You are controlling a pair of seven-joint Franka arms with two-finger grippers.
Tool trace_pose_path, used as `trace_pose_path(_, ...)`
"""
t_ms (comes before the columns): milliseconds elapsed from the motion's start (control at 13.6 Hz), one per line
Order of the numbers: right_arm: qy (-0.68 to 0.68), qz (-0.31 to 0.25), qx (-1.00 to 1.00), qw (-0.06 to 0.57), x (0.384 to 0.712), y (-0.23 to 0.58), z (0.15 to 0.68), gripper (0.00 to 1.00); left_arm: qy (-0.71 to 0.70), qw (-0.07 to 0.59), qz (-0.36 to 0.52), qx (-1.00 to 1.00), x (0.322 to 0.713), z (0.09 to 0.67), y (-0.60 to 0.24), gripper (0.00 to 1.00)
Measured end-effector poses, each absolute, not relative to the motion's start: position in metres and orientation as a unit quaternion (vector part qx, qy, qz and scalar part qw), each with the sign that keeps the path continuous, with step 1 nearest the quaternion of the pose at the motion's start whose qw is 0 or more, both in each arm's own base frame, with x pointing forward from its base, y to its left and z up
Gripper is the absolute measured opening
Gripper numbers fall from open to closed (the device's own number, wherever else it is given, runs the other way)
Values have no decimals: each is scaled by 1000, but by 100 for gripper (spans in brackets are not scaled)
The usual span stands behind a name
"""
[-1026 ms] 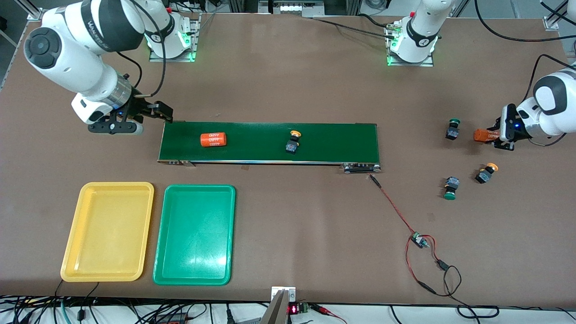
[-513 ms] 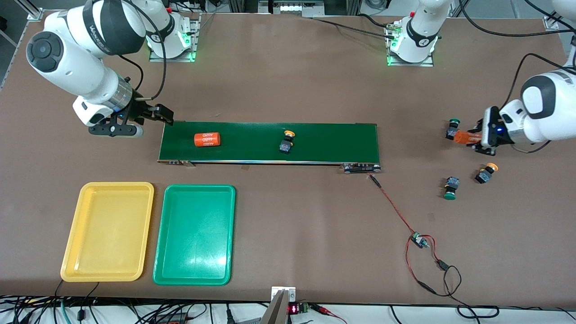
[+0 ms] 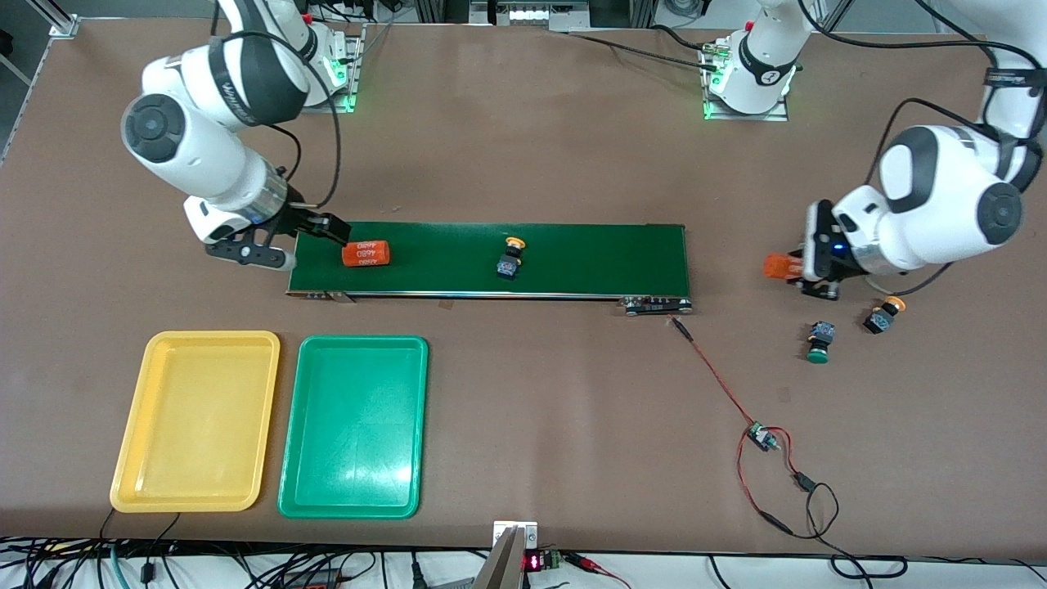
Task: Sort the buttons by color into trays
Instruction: 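Carry the battery to the belt while the right gripper grasps the first battery, then release the battery on the belt while the right gripper lifts its battery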
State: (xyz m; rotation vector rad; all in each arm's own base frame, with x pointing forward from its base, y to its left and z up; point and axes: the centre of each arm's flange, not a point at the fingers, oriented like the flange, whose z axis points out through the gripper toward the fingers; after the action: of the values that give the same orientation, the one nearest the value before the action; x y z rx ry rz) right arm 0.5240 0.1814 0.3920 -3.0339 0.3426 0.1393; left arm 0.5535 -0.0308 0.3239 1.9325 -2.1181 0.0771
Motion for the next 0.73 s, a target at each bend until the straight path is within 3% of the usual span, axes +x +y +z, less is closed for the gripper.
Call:
trace_pose_path(440,150,46,-987,40,523,207,372,100,-723,141,3,677,527,327,-186,49)
trace_pose_path(733,123,48,-990,38,523,216,357,100,-718,139,8,682,517,311,-231,49)
